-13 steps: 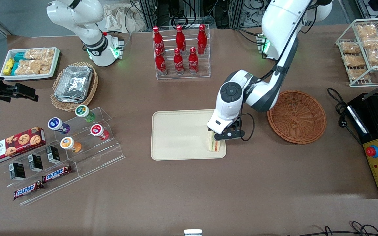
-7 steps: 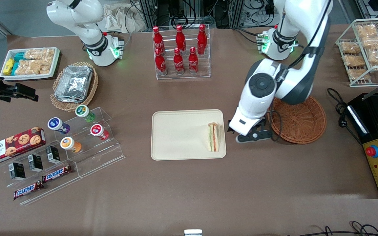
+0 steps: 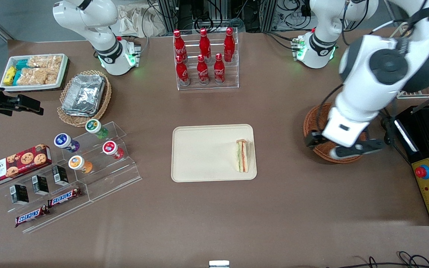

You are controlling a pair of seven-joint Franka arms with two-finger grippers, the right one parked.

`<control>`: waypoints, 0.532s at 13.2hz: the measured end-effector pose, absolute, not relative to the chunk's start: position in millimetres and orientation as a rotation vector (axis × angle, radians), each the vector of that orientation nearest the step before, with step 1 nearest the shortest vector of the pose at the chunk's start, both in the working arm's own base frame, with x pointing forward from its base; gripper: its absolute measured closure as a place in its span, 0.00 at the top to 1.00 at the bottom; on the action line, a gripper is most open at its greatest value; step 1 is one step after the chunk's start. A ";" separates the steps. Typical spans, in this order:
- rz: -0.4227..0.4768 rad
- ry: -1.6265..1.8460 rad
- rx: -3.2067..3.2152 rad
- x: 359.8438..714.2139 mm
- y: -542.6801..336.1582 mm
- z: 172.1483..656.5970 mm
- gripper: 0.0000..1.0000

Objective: Place sandwich from basket to tray

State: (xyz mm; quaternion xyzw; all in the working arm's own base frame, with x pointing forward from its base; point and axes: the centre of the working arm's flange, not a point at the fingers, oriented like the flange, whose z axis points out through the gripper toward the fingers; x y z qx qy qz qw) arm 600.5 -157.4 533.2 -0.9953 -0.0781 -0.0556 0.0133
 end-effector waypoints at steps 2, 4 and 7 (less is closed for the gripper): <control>-0.186 -0.235 -3.095 601.4 -110.4 560.1 1.00; -0.168 -0.249 -3.083 590.9 -75.3 589.2 0.99; -0.141 -0.147 -3.080 578.7 -31.5 618.9 0.99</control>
